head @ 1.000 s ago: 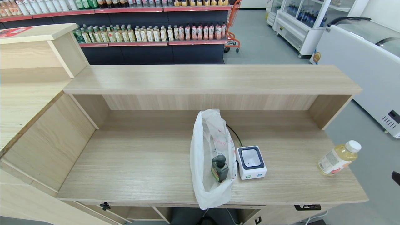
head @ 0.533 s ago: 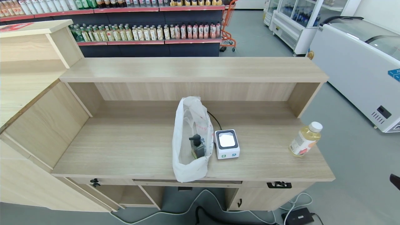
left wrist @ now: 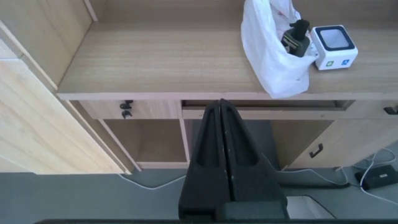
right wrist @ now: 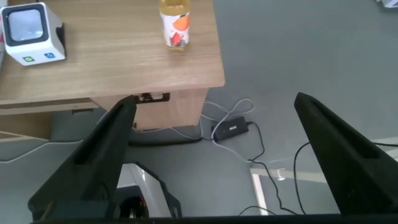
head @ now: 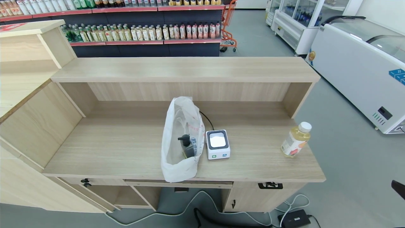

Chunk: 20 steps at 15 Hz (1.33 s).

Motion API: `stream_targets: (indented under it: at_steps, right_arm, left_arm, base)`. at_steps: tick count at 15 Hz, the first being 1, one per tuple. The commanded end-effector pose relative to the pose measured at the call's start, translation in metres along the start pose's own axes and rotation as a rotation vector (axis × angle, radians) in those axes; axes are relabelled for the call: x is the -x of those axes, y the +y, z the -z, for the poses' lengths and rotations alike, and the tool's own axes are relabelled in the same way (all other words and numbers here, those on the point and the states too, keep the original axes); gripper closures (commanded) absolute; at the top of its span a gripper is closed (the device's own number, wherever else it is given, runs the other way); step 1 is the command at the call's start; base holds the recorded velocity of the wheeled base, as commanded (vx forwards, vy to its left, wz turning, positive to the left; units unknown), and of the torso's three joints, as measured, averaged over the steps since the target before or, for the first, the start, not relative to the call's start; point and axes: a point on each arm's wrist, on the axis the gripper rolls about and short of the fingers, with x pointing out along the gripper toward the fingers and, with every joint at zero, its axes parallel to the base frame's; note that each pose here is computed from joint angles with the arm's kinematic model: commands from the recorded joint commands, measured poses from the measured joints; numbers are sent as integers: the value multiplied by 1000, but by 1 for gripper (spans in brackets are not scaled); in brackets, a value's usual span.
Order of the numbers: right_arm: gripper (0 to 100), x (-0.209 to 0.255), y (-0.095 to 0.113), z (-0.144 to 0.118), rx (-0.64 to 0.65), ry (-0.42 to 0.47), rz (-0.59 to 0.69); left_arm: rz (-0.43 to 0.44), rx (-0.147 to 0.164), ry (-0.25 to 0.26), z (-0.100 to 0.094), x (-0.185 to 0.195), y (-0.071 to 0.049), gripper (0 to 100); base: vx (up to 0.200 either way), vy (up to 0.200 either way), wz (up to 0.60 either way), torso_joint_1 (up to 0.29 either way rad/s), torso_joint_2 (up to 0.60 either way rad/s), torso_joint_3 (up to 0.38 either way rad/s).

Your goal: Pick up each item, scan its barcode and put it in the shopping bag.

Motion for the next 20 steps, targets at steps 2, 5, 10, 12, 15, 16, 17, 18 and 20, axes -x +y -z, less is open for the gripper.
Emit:
stream_targets:
  at_steps: [2, 5, 10, 12, 15, 16, 17, 18, 20]
  right_arm:
    - [0, -1, 0, 2, 3, 10, 0]
    - [0, -1, 0, 6, 3, 15, 0]
    - [0, -1, 0, 7, 4, 21, 0]
    - [0, -1, 0, 8, 4, 22, 0]
    - [0, -1, 0, 11, 6, 29, 0]
    - [0, -1, 0, 11, 5, 31, 0]
    - [0, -2, 0, 11, 5, 32, 2]
    - [0, -2, 1, 11, 6, 35, 2]
    - [0, -6, 1, 15, 9, 61, 9]
  left_arm:
    - [1, 0, -2, 0, 0, 0, 100]
    - [1, 3, 0, 0, 0, 0, 100]
    - [1, 5, 3, 0, 0, 0, 100]
    - [1, 5, 4, 0, 0, 0, 100]
    - [1, 5, 1, 0, 0, 0, 100]
    - [1, 6, 1, 0, 0, 0, 100]
    - [1, 6, 0, 0, 0, 0, 100]
    - [1, 6, 3, 0, 0, 0, 100]
    - [1, 5, 1, 0, 0, 0, 100]
  base:
    - [0, -200, 0, 2, 2, 5]
    - [0, -133, 0, 2, 0, 3]
    - [0, 0, 0, 0, 0, 0]
    - [200, 0, 0, 2, 7, 2]
    - [200, 0, 0, -9, -2, 2]
    - [0, 0, 0, 0, 0, 0]
    - [0, 0, 0, 0, 0, 0]
    - [0, 0, 0, 0, 0, 0]
    - [0, 0, 0, 0, 0, 0]
